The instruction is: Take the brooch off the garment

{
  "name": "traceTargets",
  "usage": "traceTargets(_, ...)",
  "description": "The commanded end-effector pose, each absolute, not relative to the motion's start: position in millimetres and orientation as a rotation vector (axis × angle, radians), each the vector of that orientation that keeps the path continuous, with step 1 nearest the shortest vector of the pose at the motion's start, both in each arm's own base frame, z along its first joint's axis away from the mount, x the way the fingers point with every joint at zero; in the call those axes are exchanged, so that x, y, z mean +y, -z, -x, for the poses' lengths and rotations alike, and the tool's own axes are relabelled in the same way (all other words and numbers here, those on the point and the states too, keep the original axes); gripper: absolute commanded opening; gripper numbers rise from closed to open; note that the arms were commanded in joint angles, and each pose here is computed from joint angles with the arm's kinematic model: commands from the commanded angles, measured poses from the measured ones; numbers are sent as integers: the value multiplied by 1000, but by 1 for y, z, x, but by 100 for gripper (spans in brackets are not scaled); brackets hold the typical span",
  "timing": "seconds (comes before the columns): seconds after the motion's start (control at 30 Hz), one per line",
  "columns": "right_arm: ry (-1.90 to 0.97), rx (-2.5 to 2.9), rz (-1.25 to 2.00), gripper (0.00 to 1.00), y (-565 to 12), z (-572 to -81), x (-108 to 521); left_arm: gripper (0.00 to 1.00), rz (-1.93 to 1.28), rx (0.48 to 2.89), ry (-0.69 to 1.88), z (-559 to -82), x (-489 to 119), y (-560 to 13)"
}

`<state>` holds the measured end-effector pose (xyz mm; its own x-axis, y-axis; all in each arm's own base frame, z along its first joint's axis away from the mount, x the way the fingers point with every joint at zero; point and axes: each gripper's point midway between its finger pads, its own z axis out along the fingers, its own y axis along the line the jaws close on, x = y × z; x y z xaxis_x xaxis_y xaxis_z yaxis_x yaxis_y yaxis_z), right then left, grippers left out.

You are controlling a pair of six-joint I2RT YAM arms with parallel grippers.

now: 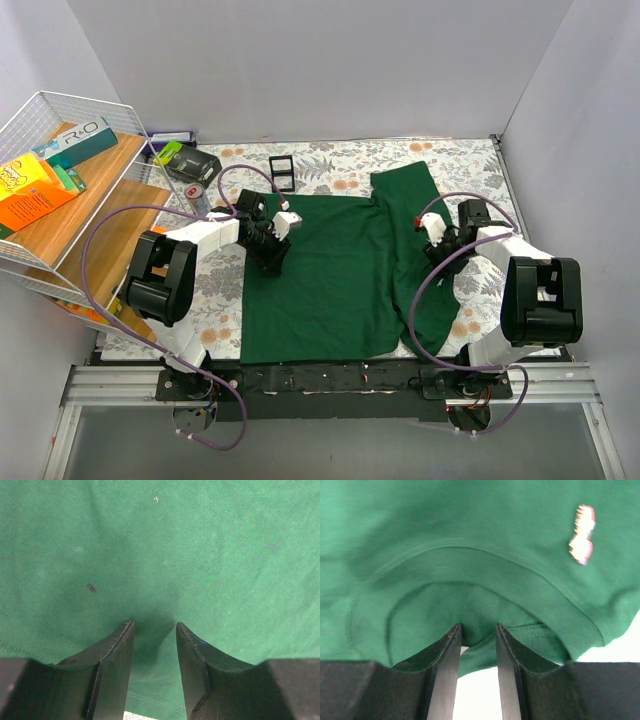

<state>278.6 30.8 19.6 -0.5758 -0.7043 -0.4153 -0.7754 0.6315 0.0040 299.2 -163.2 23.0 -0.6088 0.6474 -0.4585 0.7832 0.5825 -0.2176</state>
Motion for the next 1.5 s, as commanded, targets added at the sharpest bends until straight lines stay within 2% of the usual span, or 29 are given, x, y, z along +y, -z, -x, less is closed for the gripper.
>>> traceTargets(0.0,-120,2645,903,41,-12,-284,-10,39,-1143,2627,404,-288,-117,1)
traceTargets(0.1,-165,2608,906,41,-24,-283,-10,39,-1155,2622,383,-288,-108,0)
traceTargets(0.17,-212,2473,984,46,-52,-292,-2,40,-1178,2560,398,-295,-114,-11)
traceTargets(0.2,-321,2398,1026,48,-63,-289,15,43,-1176,2536,426,-298,-119,-18)
traceTargets(0.33,-287,2120,1149,57,-114,-311,30,52,-1193,2337,665,-313,-161,-66)
traceTargets(0.4,-213,2020,1231,59,-124,-324,28,54,-1194,2258,731,-323,-185,-88)
traceTargets(0.5,-63,1952,1335,59,-122,-340,14,60,-1211,2193,760,-330,-209,-105)
traceTargets(0.73,195,1798,1666,56,-109,-366,-15,61,-1218,2155,792,-330,-226,-116)
traceTargets(0.93,198,1750,1855,59,-94,-364,-25,61,-1210,2157,762,-332,-224,-117)
traceTargets(1.47,-17,1785,1998,62,-77,-340,-20,62,-1186,2191,742,-340,-225,-114)
